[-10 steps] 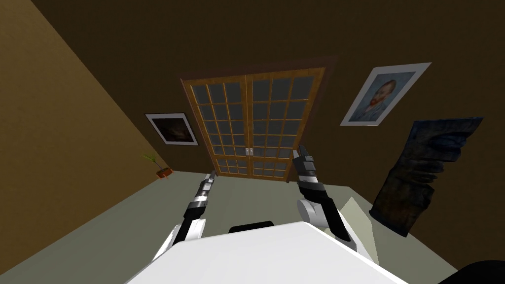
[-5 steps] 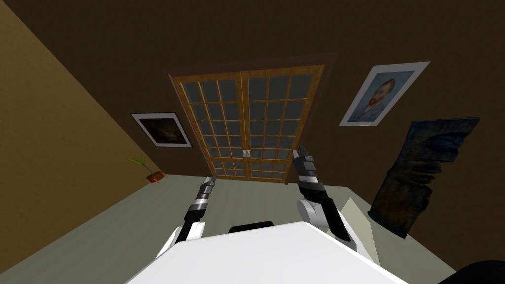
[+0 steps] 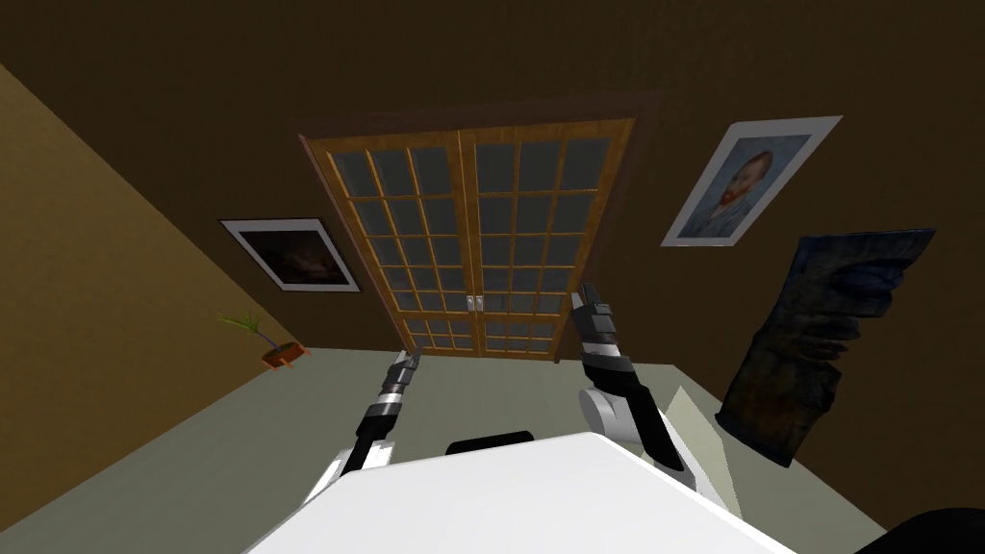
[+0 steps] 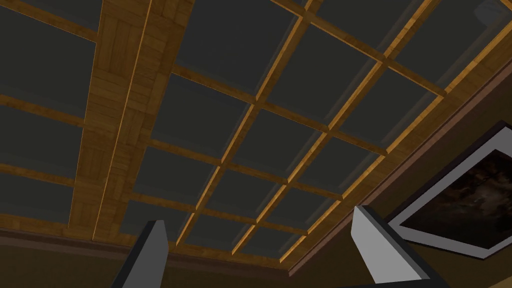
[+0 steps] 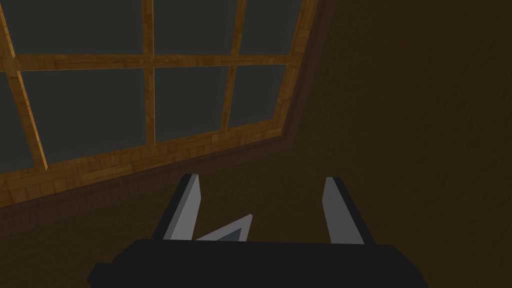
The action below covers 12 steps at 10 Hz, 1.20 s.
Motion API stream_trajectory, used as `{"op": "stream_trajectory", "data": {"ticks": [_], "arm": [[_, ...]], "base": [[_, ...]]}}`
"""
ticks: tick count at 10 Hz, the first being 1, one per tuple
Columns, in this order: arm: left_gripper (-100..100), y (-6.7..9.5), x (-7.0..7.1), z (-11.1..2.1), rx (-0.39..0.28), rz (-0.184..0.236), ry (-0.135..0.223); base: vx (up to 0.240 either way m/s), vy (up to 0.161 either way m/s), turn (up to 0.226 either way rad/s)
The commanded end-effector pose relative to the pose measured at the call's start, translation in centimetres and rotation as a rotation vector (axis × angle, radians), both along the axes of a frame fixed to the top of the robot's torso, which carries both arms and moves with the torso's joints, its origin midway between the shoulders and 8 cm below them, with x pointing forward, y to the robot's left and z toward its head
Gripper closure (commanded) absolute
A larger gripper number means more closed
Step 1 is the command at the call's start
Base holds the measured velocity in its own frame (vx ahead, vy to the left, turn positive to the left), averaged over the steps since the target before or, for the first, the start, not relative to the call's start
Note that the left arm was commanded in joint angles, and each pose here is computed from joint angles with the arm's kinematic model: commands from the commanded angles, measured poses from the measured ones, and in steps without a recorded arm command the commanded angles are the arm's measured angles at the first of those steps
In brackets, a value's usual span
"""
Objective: Pull the door open
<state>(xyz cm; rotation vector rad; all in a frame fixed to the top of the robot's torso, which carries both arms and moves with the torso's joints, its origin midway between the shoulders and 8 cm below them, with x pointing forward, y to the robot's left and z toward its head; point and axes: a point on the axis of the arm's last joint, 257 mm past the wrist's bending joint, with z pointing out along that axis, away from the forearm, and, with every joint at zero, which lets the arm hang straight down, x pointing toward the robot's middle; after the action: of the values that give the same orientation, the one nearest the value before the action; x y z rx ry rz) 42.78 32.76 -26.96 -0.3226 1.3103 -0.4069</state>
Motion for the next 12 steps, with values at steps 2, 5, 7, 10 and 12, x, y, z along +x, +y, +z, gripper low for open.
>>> {"op": "stream_trajectory", "data": {"ticks": [2,5,7,10,12], "arm": [[-100,0.5,-0.2,-1.7,0.058,0.011,0.027],[-100,1.1,-0.4,-3.5,0.121,0.021,0.058],[-100,1.5,-0.7,-4.6,0.159,0.026,0.077],[-100,2.1,-1.0,-6.2,0.215,0.033,0.105],[-100,2.4,-1.2,-7.1,0.249,0.037,0.121]], "base": [[0.105,-0.067,-0.043],[0.123,-0.057,-0.045],[0.104,-0.042,-0.048],[0.107,-0.06,-0.045],[0.1,-0.047,-0.04]]}}
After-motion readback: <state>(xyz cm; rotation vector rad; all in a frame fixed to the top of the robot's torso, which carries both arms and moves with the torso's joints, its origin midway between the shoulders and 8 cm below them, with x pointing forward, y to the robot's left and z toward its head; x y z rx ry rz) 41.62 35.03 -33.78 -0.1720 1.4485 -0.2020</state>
